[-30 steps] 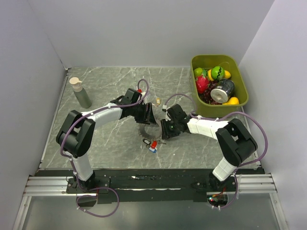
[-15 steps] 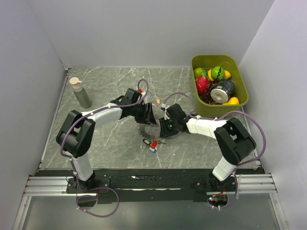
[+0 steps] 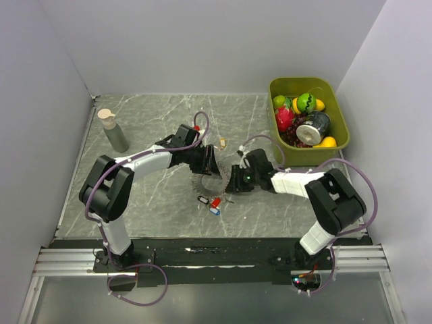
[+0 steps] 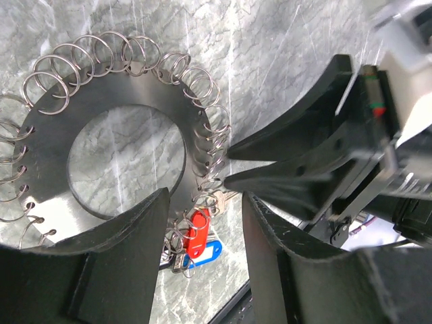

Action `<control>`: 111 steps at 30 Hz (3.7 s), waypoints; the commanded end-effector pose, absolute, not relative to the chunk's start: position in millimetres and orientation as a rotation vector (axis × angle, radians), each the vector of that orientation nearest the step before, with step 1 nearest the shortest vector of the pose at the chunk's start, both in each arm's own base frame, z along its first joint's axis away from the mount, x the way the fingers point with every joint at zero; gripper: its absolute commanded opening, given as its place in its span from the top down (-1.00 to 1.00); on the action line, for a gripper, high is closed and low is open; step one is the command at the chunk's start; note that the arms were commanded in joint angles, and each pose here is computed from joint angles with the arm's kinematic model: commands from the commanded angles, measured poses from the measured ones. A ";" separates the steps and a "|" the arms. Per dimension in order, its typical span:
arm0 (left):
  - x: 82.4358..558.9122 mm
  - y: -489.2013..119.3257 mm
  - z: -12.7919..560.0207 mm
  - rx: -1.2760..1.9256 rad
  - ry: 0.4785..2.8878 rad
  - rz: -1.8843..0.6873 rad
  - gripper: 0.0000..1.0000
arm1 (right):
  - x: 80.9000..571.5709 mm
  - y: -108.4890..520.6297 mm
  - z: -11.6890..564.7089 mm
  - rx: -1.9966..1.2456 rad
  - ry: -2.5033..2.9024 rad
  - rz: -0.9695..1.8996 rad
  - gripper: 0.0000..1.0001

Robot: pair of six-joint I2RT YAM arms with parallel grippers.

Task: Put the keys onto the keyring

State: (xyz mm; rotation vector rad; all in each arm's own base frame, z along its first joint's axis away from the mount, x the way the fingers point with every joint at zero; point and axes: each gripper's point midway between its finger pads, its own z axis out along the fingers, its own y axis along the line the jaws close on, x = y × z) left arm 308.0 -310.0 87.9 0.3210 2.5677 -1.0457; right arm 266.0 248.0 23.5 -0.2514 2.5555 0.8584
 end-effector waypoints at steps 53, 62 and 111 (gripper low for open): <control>313.9 -305.7 115.5 0.350 2.406 -0.940 0.01 | 268.0 274.8 38.8 -0.188 2.527 1.050 0.25; 315.0 -307.2 119.4 0.354 2.393 -0.949 0.01 | 262.0 284.1 28.1 -0.213 2.565 1.086 0.35; 229.4 -280.6 385.8 0.872 1.283 -1.280 0.10 | 210.9 271.1 378.3 -0.994 0.819 0.876 1.00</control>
